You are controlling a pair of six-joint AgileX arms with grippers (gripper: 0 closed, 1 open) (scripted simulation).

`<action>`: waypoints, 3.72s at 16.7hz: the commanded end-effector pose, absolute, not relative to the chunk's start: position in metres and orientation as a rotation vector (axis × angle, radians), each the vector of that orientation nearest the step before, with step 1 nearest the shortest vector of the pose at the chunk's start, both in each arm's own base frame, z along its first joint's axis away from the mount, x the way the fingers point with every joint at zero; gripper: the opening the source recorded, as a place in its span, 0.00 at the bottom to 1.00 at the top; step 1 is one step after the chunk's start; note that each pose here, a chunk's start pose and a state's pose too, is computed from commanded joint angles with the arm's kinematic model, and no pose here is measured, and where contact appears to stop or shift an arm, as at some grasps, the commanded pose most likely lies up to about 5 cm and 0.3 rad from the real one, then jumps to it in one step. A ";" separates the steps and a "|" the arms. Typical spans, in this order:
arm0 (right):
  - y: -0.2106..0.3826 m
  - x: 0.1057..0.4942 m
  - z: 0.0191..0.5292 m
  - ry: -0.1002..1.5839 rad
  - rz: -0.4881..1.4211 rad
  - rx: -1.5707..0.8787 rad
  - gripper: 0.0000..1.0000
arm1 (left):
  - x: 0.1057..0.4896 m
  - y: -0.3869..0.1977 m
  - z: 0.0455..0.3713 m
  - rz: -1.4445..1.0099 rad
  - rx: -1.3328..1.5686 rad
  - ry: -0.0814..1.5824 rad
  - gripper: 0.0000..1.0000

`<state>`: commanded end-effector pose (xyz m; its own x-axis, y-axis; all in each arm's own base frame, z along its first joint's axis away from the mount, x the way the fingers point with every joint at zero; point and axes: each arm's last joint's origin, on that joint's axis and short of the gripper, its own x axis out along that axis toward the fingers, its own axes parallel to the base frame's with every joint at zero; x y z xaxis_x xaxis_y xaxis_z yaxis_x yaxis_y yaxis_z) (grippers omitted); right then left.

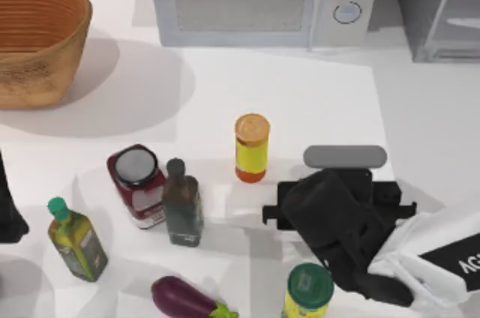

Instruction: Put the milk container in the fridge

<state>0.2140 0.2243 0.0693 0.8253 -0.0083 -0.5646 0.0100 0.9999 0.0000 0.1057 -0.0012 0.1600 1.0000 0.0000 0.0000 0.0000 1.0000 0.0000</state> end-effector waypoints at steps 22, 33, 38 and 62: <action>0.229 0.230 0.103 0.548 -0.088 -0.064 0.00 | 0.106 -0.001 0.160 0.000 0.000 0.000 1.00; 0.224 0.213 0.221 0.586 -0.011 0.003 0.00 | 0.106 -0.001 0.160 0.000 0.000 0.000 1.00; 0.225 0.213 0.220 0.598 -0.008 0.005 0.00 | 0.106 -0.001 0.160 0.000 0.000 0.000 1.00; -0.001 0.106 0.160 0.007 0.000 0.001 0.00 | 0.106 -0.001 0.160 0.000 0.000 0.000 1.00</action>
